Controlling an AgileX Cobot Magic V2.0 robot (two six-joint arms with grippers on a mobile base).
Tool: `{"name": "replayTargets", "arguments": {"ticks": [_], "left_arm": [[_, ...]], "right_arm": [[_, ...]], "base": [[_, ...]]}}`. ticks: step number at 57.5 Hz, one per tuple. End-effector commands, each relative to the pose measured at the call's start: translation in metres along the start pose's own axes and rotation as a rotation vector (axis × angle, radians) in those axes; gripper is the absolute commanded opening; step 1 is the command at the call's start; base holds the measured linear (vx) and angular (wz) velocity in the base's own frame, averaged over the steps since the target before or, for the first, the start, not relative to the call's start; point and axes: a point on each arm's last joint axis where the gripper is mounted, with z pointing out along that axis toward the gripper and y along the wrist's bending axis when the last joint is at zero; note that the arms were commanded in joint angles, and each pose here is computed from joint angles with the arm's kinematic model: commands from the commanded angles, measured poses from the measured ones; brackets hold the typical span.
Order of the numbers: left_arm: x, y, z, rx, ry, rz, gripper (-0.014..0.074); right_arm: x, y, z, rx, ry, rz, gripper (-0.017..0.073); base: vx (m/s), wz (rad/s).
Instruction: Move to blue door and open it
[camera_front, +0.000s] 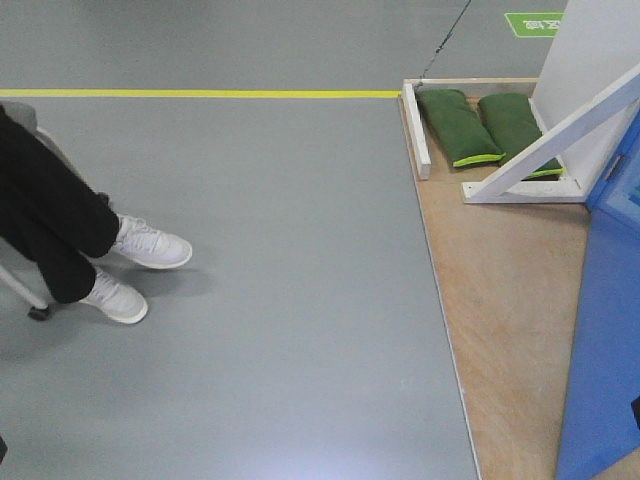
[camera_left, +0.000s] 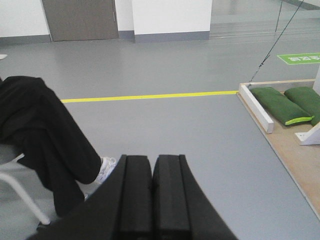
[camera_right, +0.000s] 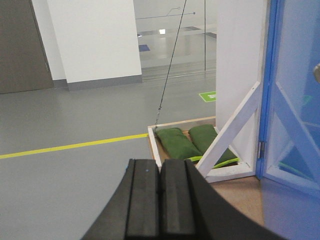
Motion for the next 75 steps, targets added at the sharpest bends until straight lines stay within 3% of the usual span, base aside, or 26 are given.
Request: {"name": "replayTargets", "arguments": {"ticks": [1,32,75], "left_arm": [[-0.0166,-0.0001,-0.0040,0.007,-0.124,-0.008,0.0073],[-0.0166,-0.0001,-0.0040,0.007,-0.124,-0.008,0.0073],[-0.0166,-0.0001,-0.0040,0.007,-0.124,-0.008,0.0073]], "right_arm": [[-0.0063,0.0005,0.0010,-0.004,-0.067,-0.006,0.0012],[-0.0063,0.0005,0.0010,-0.004,-0.067,-0.006,0.0012],[-0.0063,0.0005,0.0010,-0.004,-0.067,-0.006,0.0012]], "base": [[0.32,-0.10],[0.23,-0.03],[0.03,0.03]]}}
